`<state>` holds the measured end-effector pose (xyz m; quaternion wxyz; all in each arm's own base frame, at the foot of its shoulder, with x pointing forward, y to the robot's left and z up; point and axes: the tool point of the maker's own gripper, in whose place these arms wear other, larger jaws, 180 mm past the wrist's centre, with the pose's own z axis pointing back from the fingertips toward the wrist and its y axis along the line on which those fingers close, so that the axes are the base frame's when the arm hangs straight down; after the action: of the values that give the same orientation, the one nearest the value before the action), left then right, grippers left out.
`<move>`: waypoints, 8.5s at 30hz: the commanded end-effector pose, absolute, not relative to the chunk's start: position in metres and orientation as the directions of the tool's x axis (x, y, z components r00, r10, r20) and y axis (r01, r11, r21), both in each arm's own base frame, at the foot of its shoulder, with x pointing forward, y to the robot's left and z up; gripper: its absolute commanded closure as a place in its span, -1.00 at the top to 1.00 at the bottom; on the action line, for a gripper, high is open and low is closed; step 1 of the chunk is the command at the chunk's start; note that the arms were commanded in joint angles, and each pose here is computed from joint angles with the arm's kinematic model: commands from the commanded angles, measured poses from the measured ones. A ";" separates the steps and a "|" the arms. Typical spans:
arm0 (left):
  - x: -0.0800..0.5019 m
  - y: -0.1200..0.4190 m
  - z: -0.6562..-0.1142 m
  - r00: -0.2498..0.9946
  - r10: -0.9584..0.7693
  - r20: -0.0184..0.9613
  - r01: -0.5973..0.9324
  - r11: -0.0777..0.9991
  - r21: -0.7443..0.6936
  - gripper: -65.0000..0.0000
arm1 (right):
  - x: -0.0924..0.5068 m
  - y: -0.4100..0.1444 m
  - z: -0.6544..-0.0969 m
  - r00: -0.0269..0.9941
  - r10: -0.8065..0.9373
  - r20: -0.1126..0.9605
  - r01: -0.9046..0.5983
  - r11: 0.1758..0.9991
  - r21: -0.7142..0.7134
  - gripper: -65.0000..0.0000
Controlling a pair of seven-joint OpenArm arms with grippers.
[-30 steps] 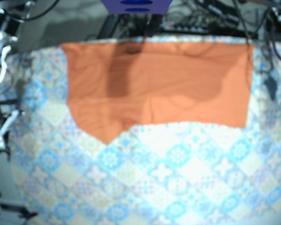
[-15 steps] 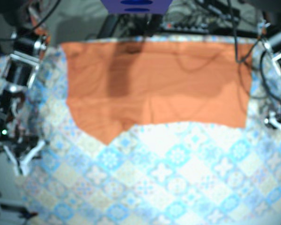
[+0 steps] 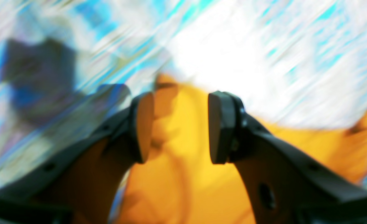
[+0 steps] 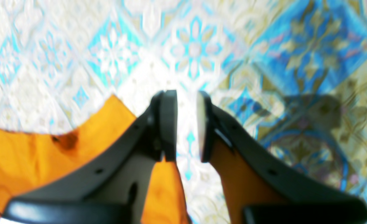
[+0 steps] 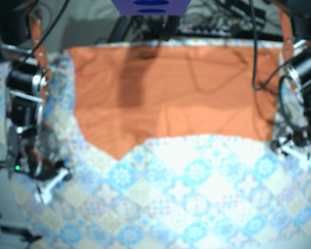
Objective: Fold the T-shirt properly
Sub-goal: 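Lower both grippers onto the orange shirt's two side edges, then close both grippers on the shirt's side edges, then pull the grasped side edges inward toward each other with both grippers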
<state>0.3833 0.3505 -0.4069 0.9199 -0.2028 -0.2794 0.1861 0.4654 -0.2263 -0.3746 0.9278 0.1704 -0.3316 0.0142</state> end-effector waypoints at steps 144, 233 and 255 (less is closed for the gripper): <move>0.363 0.335 -0.476 0.579 0.700 0.419 -0.454 0.703 -0.547 -0.40 | 0.454 -0.195 -0.390 0.726 -0.125 0.677 -0.137 0.937 0.320 -0.27; 0.362 0.337 -0.475 0.576 0.699 0.424 -0.454 0.705 -0.545 -1.00 | 0.423 -0.104 -0.455 0.806 0.037 0.591 -0.289 0.896 0.337 -1.00; 0.337 0.363 -0.459 0.622 0.567 0.539 -0.375 0.821 -0.431 -1.00 | 0.428 -0.119 -0.413 0.691 0.103 0.716 -0.371 0.900 0.230 -1.00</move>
<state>0.3348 0.3491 -0.4683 0.8881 -0.1556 -0.3384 0.2694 0.4107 -0.1143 -0.4345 0.9139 0.1820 -0.3381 0.1316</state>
